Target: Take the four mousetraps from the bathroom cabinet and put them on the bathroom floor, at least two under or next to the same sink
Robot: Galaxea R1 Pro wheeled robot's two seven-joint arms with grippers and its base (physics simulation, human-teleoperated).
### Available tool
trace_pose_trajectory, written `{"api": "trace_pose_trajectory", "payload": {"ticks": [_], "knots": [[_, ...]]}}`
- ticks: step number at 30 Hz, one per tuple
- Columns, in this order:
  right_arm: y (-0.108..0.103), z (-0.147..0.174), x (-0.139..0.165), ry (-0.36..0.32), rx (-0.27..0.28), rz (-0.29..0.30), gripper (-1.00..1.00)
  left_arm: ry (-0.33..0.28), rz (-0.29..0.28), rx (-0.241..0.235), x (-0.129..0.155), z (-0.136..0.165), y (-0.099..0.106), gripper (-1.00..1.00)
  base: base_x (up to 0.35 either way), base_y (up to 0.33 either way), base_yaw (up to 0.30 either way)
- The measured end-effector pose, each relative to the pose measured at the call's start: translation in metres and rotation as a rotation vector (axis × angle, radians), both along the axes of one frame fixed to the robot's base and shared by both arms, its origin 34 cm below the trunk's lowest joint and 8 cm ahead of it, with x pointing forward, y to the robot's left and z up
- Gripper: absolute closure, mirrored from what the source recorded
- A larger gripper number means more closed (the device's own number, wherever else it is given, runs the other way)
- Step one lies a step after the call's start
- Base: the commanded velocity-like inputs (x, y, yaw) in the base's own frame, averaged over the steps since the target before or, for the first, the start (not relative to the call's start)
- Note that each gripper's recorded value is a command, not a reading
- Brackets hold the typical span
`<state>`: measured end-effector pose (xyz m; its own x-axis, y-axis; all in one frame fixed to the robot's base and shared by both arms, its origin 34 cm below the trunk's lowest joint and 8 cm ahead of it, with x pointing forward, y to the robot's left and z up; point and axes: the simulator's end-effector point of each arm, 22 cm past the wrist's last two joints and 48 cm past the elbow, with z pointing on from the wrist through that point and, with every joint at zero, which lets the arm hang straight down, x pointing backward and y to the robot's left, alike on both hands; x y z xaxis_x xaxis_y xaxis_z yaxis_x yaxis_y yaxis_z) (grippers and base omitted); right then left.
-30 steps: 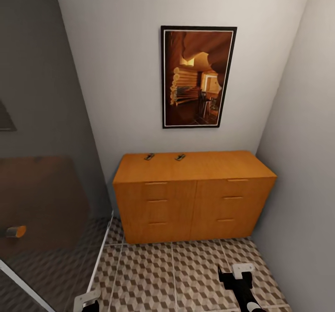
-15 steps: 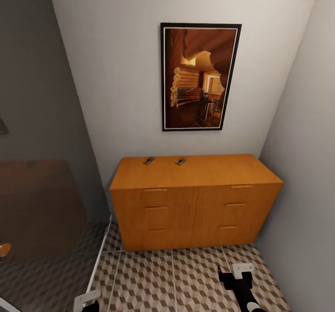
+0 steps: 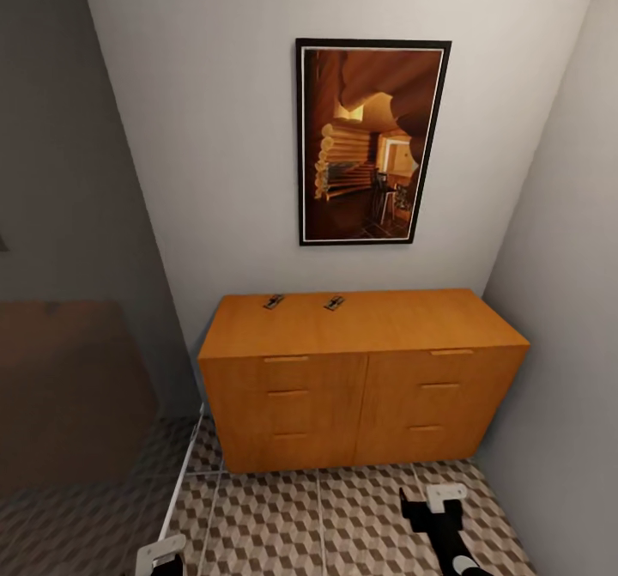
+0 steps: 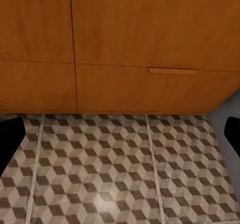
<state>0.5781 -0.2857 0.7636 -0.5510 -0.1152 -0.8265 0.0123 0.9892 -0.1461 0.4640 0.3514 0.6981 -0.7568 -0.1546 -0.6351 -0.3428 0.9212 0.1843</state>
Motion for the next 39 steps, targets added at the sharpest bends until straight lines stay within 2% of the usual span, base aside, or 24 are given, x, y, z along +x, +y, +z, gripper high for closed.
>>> {"api": "trace_pose_trajectory", "payload": {"ticks": [3,5,9,13,18,19,22,24,25,31,39], "knots": [[0.012,0.003,0.005,-0.009,0.013,0.006,-1.0,0.0,0.0,0.0,0.0,0.0,0.0,-1.0,0.004,0.0,0.0],[0.026,0.011,0.019,-0.019,0.027,0.015,-1.0,0.0,0.0,0.0,0.0,0.0,0.0,-1.0,0.002,0.0,0.0],[0.04,0.03,0.048,-0.008,0.028,0.018,-1.0,0.0,0.0,0.0,0.0,0.0,0.0,-1.0,0.0,0.0,0.0],[0.055,0.073,0.092,0.008,0.009,0.034,-1.0,0.001,0.0,-0.001,0.0,0.0,0.0,-1.0,0.0,0.0,0.0],[0.068,0.144,0.131,-0.034,0.002,0.049,-1.0,0.0,0.0,0.0,0.0,0.0,0.0,-1.0,0.0,0.0,0.0],[0.07,0.152,0.134,-0.036,0.003,0.05,-1.0,0.001,0.0,0.0,0.0,0.0,0.0,-1.0,0.0,0.0,0.0],[0.079,0.206,0.147,-0.045,0.002,0.058,-1.0,0.0,0.0,0.0,0.0,0.0,0.0,-1.0,0.0,0.0,0.0],[0.08,0.225,0.15,-0.048,0.001,0.055,-1.0,0.001,0.0,0.0,0.0,0.0,0.0,-1.0,0.0,0.0,0.0],[0.079,0.245,0.151,-0.05,-0.01,0.04,-1.0,0.0,0.0,0.0,0.0,0.0,0.0,-1.0,0.0,0.0,0.0],[0.083,0.281,0.161,-0.079,-0.01,0.034,-1.0,0.001,0.0,0.0,0.0,0.0,0.0,-1.0,0.0,0.0,0.0],[0.114,0.326,0.184,-0.09,0.021,0.056,-1.0,0.0,0.0,-0.001,0.0,0.0,0.0,-1.0,0.063,0.0,0.0]]}}
